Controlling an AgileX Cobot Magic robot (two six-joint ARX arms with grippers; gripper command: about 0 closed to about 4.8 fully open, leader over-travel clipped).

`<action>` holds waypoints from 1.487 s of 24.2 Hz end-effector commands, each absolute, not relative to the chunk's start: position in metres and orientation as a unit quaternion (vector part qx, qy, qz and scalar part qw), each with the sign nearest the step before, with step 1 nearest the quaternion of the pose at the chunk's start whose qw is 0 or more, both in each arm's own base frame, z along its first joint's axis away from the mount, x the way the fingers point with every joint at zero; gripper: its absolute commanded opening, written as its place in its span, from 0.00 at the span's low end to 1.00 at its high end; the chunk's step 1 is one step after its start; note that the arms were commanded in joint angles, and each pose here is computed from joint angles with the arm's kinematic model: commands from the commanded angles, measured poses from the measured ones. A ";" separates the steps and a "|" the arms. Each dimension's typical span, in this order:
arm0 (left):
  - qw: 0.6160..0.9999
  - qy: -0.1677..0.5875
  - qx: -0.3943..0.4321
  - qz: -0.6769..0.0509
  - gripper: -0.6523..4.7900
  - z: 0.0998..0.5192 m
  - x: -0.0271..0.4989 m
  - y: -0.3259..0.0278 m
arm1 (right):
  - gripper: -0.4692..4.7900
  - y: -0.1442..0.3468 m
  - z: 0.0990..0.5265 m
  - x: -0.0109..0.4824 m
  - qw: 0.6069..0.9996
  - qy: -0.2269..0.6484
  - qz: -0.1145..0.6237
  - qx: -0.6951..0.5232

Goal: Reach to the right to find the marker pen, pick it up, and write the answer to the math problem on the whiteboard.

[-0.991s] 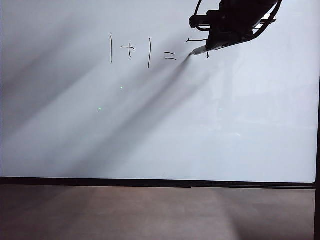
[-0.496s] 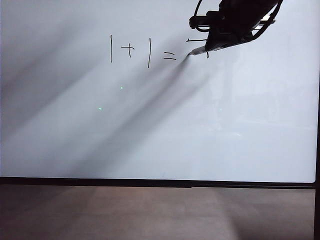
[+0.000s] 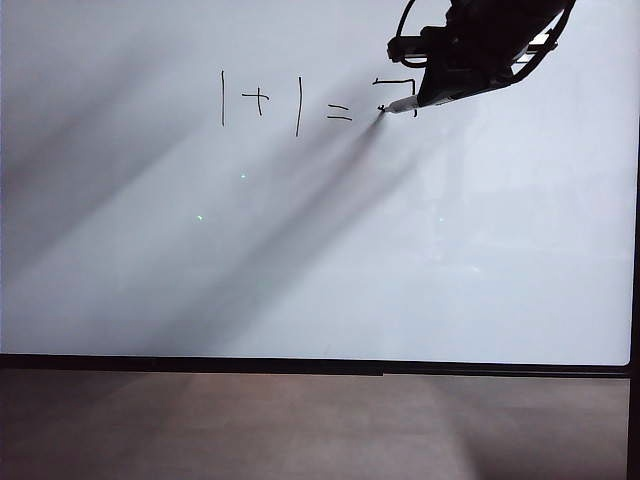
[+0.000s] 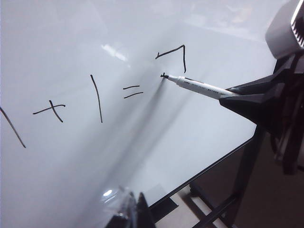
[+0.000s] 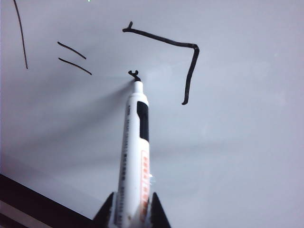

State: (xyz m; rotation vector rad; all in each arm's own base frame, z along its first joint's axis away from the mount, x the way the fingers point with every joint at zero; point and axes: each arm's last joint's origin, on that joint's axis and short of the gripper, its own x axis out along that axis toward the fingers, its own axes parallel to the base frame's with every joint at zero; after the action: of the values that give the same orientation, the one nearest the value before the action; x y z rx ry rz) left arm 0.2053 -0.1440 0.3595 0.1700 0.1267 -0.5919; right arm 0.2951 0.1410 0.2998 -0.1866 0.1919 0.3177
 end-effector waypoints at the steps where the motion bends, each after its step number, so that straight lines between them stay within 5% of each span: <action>1: 0.952 0.055 0.083 -0.289 0.11 0.362 0.205 -0.144 | 0.08 0.137 0.305 0.297 0.985 0.083 0.124 -0.089; 36: 0.951 0.063 0.086 -0.290 0.11 0.360 0.204 -0.143 | 0.08 0.131 0.309 0.292 0.989 0.092 0.061 -0.103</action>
State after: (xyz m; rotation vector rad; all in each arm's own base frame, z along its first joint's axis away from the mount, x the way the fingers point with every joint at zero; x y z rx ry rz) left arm 0.2051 -0.1438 0.3581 0.1749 0.1414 -0.5922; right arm 0.2904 0.1352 0.3015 -0.2237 0.2259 0.2005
